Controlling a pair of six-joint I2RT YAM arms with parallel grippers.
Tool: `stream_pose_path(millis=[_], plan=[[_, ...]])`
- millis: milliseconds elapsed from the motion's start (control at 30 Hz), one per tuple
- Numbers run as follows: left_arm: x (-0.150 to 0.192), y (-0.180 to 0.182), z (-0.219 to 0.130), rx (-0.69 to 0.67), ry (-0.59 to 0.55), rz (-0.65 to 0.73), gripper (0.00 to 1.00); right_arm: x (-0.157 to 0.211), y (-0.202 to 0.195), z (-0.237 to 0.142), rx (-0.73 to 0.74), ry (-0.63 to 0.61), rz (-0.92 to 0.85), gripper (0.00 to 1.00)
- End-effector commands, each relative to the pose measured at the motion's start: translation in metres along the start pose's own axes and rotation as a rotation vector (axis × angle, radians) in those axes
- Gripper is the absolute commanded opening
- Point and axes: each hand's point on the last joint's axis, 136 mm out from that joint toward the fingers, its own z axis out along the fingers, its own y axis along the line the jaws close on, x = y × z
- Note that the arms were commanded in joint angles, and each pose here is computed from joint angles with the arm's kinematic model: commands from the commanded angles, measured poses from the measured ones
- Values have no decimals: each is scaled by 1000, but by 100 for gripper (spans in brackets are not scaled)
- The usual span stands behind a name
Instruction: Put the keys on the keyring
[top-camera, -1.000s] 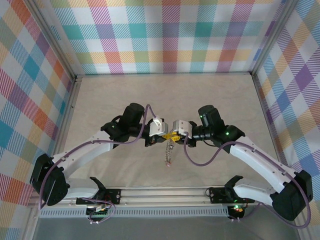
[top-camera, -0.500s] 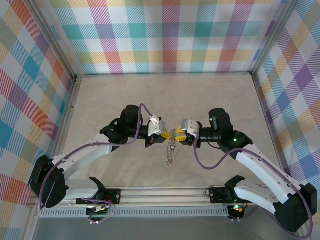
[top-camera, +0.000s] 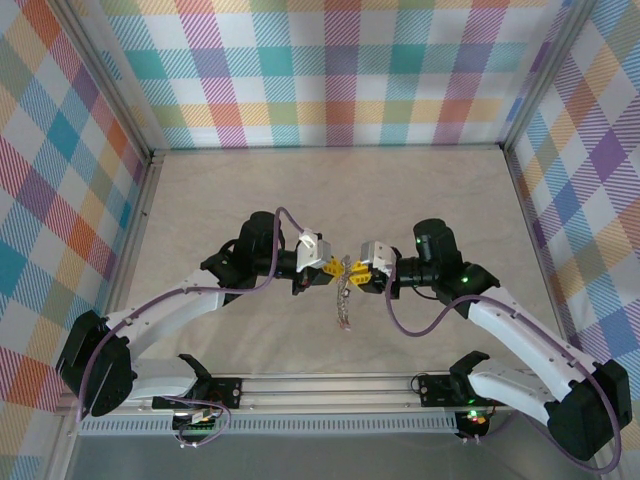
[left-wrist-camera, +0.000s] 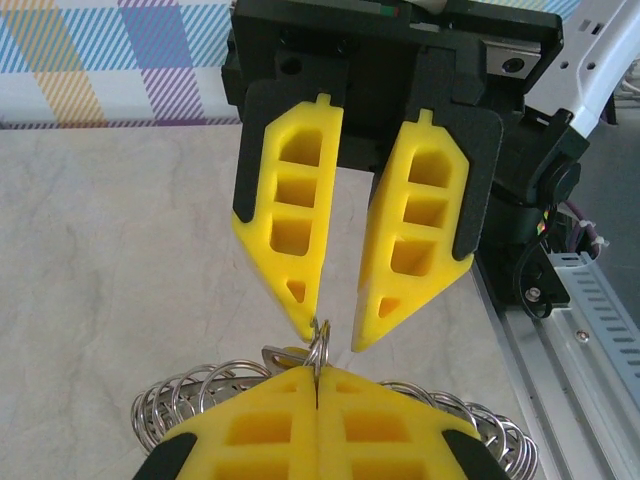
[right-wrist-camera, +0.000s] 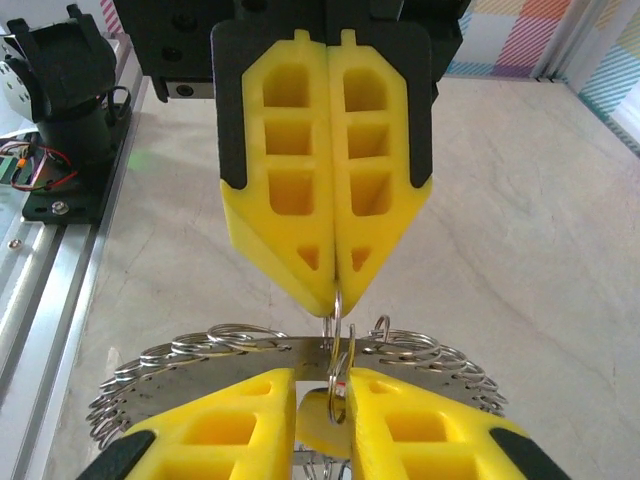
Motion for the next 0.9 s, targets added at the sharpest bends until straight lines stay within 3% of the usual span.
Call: stream_pose_path(millis=[0,300,567,600,700,867], plan=[[-23,2,-7,-12,-81,55,0,-6,5,-1,-19,-42,4,23],[-25,4,-4,-8,-101,40,0,-17,0,5,-35,-114,29,21],[-20,7,-4,-31,-86,31,0,-19,-3,4,-17,-119,19,2],[-16,7,-4,-36,-65,30,0,-19,-3,4,-18,-108,15,1],[-1,5,-4,-27,52,38,20,-15,-2,2,-34,-49,10,0],[18,-4,-1,28,202,41,25,-12,-3,0,-28,29,-22,0]])
